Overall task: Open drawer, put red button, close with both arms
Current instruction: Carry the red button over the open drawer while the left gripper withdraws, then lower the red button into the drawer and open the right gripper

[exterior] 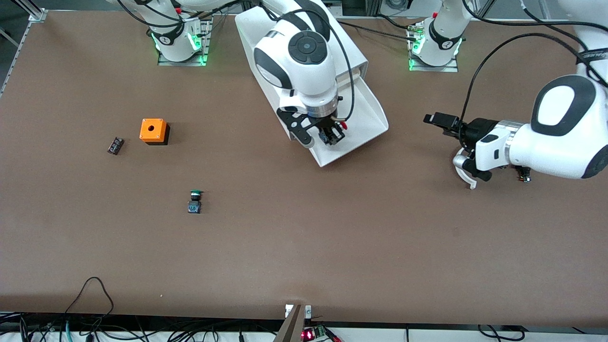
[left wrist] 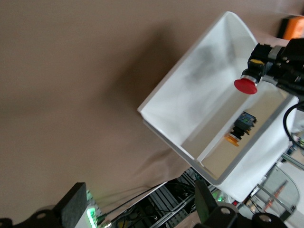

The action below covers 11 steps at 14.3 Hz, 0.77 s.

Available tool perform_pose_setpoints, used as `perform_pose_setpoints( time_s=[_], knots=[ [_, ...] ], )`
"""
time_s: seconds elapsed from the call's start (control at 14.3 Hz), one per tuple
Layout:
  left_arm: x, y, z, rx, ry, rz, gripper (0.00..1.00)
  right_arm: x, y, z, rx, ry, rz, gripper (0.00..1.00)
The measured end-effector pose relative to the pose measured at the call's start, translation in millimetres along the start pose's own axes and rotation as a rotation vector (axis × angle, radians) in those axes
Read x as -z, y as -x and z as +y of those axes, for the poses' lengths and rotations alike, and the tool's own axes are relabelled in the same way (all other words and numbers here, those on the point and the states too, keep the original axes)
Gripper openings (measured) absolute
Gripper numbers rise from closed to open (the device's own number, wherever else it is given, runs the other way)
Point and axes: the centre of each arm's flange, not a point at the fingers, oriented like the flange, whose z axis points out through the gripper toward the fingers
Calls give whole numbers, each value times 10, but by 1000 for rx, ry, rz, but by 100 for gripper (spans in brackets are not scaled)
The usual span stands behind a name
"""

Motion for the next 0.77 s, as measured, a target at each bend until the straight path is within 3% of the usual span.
perform_pose_setpoints(
  time_s=[0.28, 0.49, 0.63, 0.77],
  knots=[
    [250, 59, 344, 149, -261, 50, 100, -513, 449, 82, -58, -30, 32, 41],
    [347, 62, 526, 159, -427, 95, 100, -714, 560, 117, -89, -33, 31, 41],
    [467, 80, 565, 165, -461, 131, 100, -736, 562, 115, -94, -35, 29, 45],
    [594, 66, 534, 170, -459, 179, 100, -712, 553, 97, -96, -42, 29, 64]
  ],
)
